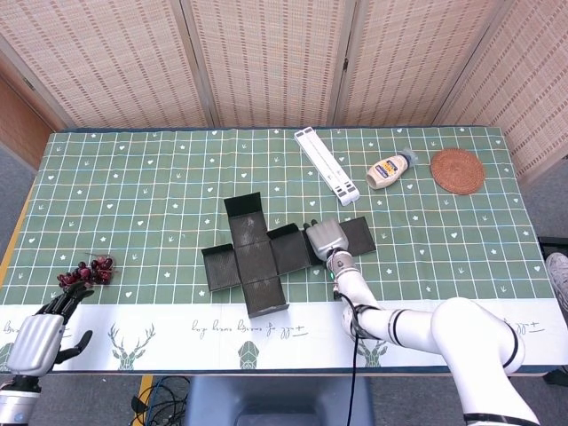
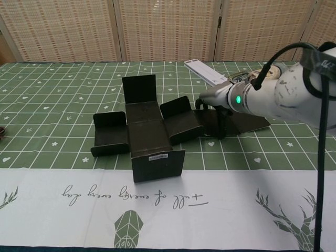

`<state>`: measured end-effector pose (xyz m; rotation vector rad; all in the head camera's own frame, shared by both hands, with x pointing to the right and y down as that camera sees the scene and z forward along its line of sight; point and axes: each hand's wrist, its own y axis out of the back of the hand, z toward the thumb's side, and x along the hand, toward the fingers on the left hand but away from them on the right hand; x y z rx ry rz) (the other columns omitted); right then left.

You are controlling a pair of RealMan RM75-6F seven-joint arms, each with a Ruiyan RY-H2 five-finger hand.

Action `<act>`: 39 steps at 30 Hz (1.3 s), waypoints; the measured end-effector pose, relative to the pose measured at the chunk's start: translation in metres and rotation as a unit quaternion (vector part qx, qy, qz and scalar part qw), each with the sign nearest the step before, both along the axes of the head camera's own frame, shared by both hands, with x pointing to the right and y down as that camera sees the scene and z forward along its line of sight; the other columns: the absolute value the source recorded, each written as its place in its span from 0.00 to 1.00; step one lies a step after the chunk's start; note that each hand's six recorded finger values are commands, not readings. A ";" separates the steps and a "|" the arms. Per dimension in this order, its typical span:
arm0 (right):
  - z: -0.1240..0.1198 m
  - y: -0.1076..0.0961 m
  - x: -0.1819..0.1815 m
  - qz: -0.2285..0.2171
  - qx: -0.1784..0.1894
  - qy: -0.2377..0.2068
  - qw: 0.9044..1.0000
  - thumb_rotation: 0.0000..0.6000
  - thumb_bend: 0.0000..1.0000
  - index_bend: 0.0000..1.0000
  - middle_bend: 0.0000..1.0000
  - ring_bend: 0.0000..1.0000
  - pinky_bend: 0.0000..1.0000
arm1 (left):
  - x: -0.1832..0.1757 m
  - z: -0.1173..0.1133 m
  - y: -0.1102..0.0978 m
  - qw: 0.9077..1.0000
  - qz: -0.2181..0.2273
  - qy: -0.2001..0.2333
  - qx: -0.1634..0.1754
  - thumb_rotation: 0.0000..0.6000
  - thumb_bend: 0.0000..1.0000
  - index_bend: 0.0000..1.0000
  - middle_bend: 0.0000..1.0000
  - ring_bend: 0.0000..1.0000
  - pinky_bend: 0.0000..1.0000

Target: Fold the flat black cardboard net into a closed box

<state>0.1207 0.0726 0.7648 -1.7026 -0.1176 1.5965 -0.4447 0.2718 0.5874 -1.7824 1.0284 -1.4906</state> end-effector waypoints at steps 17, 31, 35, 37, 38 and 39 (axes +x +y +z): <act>-0.013 0.000 0.004 0.066 0.002 -0.079 0.995 1.00 0.35 0.22 0.33 0.79 1.00 | 0.041 0.013 -0.063 0.993 0.108 0.038 0.040 1.00 0.31 0.29 0.18 0.44 0.56; -0.020 0.011 0.004 0.003 0.068 -0.117 0.991 1.00 0.35 0.23 0.35 0.80 1.00 | 0.099 0.070 -0.116 0.980 0.191 0.020 0.055 1.00 0.21 0.09 0.16 0.70 0.87; -0.023 0.014 0.007 -0.014 0.097 -0.126 0.987 1.00 0.35 0.23 0.36 0.80 1.00 | 0.110 0.088 -0.122 0.977 0.207 -0.003 0.051 1.00 0.16 0.01 0.08 0.69 0.87; -0.024 0.016 0.008 -0.020 0.110 -0.130 0.985 1.00 0.36 0.23 0.36 0.80 1.00 | 0.115 0.096 -0.122 0.976 0.210 -0.007 0.052 1.00 0.15 0.00 0.02 0.67 0.88; -0.025 0.017 0.009 -0.022 0.116 -0.132 0.984 1.00 0.36 0.23 0.36 0.80 1.00 | 0.116 0.099 -0.122 0.976 0.210 -0.008 0.052 1.00 0.15 0.00 0.01 0.66 0.88; -0.025 0.018 0.010 -0.023 0.120 -0.133 0.983 1.00 0.36 0.23 0.36 0.80 1.00 | 0.118 0.102 -0.122 0.976 0.211 -0.010 0.053 1.00 0.15 0.00 0.00 0.65 0.88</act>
